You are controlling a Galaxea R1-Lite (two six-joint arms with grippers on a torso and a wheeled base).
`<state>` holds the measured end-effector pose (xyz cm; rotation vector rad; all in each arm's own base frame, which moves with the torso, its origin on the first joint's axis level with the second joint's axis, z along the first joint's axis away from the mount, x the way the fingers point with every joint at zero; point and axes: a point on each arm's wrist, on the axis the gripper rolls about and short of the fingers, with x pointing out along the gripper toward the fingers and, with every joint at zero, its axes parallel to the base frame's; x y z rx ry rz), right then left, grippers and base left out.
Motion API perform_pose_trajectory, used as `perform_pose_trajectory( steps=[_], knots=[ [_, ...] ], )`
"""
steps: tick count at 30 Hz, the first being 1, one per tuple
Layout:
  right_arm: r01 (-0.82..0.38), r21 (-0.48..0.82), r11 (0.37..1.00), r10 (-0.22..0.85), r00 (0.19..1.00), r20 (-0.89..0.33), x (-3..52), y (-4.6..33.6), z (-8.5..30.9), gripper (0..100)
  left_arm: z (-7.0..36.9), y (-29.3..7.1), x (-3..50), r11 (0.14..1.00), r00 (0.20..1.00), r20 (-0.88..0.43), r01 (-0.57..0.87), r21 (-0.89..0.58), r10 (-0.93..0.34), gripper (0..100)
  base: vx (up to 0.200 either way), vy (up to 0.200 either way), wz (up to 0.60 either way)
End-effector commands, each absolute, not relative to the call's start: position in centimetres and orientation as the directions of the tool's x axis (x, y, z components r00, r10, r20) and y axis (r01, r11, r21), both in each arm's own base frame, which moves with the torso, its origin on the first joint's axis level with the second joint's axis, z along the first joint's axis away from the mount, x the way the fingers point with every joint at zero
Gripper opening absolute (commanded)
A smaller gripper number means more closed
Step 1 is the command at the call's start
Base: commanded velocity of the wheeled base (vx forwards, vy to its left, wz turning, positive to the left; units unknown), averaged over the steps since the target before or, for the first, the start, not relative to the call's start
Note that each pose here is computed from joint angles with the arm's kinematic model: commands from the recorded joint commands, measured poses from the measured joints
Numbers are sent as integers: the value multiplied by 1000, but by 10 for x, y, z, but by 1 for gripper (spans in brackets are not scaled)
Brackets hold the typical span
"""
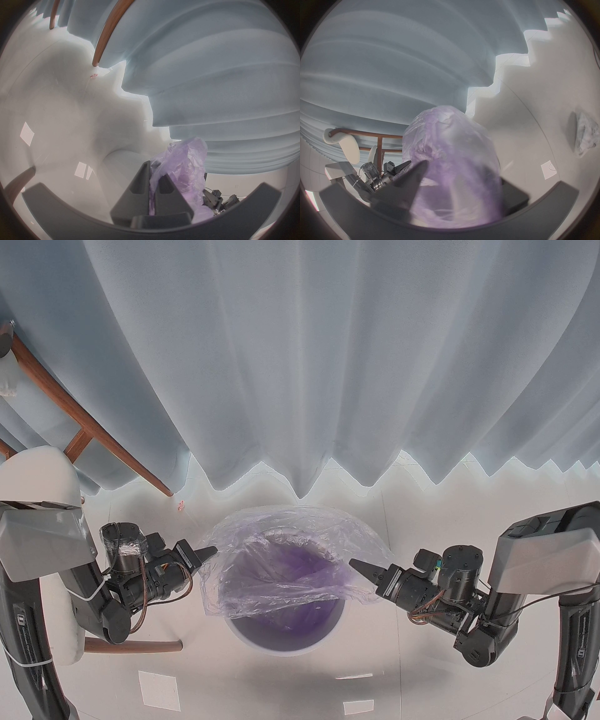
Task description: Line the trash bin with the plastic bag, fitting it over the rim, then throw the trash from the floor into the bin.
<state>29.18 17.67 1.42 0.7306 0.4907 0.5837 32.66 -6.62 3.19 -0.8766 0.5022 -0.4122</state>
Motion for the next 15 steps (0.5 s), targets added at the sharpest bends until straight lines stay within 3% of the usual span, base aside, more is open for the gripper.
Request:
perform_pose_trajectory(
  steps=[1,10,15],
  knots=[
    [-392,733,557,698,699,-156,260,184,46,100,45,-70,321,595,823,-211,181,-783,-528,0,0,0,0],
    [-426,740,521,761,625,-176,231,202,51,100,54,-82,308,592,829,-149,247,-767,-539,0,0,0,0],
    [-349,804,481,790,571,-225,221,218,47,100,54,-82,308,607,831,-150,255,-753,-536,0,0,0,0]
  ],
)
